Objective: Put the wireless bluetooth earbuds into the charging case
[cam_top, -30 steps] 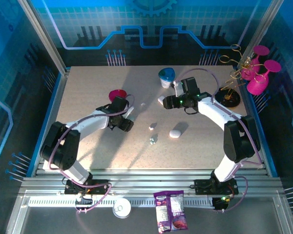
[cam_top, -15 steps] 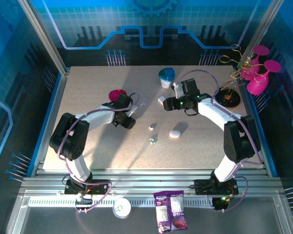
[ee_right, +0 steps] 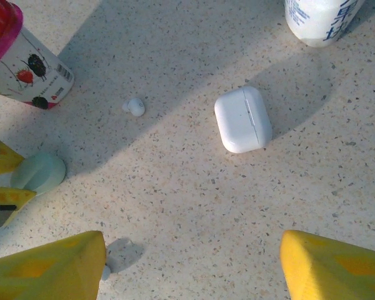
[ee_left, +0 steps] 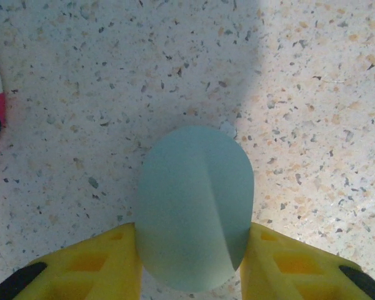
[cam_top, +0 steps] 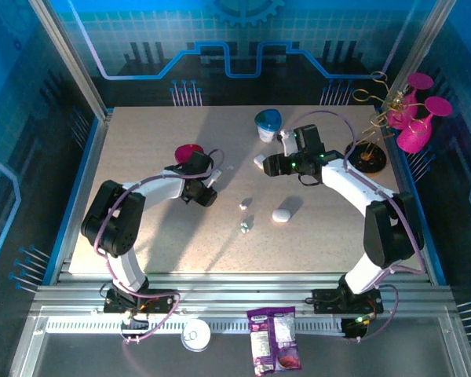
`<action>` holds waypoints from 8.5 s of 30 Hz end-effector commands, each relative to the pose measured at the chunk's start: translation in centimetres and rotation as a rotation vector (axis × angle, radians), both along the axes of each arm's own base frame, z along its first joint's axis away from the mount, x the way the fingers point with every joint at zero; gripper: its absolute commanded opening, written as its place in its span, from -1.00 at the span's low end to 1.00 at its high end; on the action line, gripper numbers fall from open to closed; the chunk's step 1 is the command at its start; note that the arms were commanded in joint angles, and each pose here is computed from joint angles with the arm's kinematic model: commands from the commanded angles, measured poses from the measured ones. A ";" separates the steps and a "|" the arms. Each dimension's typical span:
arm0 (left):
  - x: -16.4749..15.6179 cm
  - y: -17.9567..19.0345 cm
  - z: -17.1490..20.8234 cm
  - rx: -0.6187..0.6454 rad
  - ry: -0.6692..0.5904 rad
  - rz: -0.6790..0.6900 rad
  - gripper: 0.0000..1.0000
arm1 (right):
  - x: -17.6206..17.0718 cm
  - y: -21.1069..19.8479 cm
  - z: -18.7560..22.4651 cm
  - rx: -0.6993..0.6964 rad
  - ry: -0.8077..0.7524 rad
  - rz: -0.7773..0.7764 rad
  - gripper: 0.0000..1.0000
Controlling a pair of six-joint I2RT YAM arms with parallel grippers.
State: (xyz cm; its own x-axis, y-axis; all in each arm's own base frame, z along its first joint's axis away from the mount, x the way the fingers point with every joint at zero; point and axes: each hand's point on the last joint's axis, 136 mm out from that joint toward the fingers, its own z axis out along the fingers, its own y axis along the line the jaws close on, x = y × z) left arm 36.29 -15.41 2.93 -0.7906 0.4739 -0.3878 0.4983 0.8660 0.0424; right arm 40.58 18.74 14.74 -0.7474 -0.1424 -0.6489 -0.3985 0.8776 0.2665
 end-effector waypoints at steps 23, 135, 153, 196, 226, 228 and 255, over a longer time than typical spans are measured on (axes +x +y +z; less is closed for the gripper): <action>-0.4 -1.4 3.7 -0.116 -0.096 -0.090 -0.36 | -3.6 0.4 4.7 0.078 -0.100 0.123 0.47; -14.0 -14.1 30.6 -1.376 -0.795 -0.694 0.26 | -19.8 9.5 20.6 0.632 -0.555 0.907 -0.47; -14.0 -14.3 30.6 -1.376 -0.783 -0.691 0.00 | -19.5 9.7 19.9 0.608 -0.534 0.895 -0.47; -13.7 -14.2 30.2 -1.364 -0.788 -0.673 -0.18 | -19.5 9.7 20.1 0.622 -0.535 0.870 -0.48; -13.4 -14.2 30.4 -1.364 -0.796 -0.662 -0.07 | -19.0 9.2 20.1 0.606 -0.568 0.858 -0.47; -13.5 -14.2 30.4 -1.364 -0.795 -0.663 -0.17 | -19.0 9.3 19.5 0.603 -0.537 0.852 -0.47; -14.7 -14.6 27.3 -1.254 -0.762 -0.789 -0.51 | -16.6 8.3 18.9 0.415 -0.566 0.718 0.22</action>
State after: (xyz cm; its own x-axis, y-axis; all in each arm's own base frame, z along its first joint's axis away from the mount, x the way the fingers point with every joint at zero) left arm 23.20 -29.98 30.29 -0.0468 -0.2696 -0.9618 0.9810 0.1690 -0.0951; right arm 23.11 27.48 32.32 -0.1795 -0.1212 -0.9763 -0.9686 0.1954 0.1538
